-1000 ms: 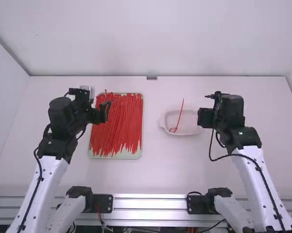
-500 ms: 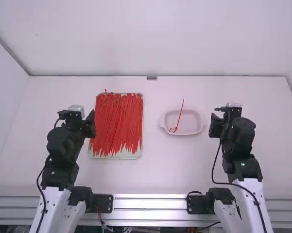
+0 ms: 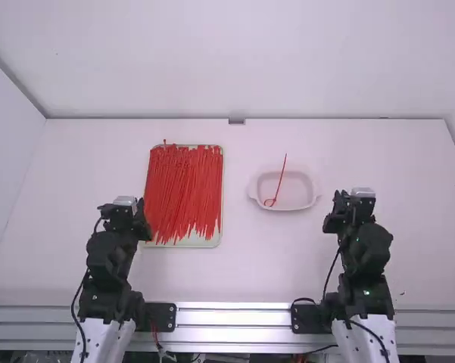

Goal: Fasten the cable tie

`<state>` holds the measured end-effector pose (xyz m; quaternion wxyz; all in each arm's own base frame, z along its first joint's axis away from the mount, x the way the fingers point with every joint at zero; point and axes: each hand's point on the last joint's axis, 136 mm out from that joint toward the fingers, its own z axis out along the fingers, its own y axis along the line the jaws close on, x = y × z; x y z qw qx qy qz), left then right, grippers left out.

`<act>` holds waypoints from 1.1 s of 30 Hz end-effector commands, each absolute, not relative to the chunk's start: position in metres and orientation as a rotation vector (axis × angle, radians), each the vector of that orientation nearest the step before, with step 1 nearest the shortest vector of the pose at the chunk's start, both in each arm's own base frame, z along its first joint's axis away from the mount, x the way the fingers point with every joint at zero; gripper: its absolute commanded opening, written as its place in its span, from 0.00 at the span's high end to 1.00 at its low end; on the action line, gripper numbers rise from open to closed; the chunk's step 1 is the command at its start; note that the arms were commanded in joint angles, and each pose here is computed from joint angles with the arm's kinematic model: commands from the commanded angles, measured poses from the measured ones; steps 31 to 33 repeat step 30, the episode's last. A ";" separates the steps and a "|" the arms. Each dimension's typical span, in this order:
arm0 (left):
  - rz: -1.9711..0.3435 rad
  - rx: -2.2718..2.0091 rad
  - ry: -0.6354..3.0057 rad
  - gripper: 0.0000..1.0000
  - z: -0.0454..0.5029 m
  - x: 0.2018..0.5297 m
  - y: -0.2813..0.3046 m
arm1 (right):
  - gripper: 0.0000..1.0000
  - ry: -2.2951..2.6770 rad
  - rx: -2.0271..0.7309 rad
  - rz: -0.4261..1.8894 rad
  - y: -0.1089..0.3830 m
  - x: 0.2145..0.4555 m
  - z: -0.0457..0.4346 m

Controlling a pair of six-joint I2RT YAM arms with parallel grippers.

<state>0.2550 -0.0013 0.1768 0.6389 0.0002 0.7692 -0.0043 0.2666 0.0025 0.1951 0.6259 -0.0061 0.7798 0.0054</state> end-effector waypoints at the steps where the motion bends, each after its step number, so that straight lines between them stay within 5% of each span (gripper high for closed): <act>1: 0.000 0.000 1.744 0.90 0.170 0.253 0.000 | 0.91 1.789 -0.011 0.014 0.003 0.262 0.183; 7: 0.000 0.000 1.744 0.98 0.148 0.249 0.000 | 1.00 1.789 -0.011 0.014 0.003 0.255 0.158; 16: 0.000 0.000 1.698 1.00 0.143 0.246 0.000 | 1.00 1.789 -0.011 0.014 0.003 0.248 0.125; 33: 0.000 0.000 1.676 1.00 0.148 0.246 0.000 | 1.00 1.676 -0.012 0.013 0.003 0.246 0.148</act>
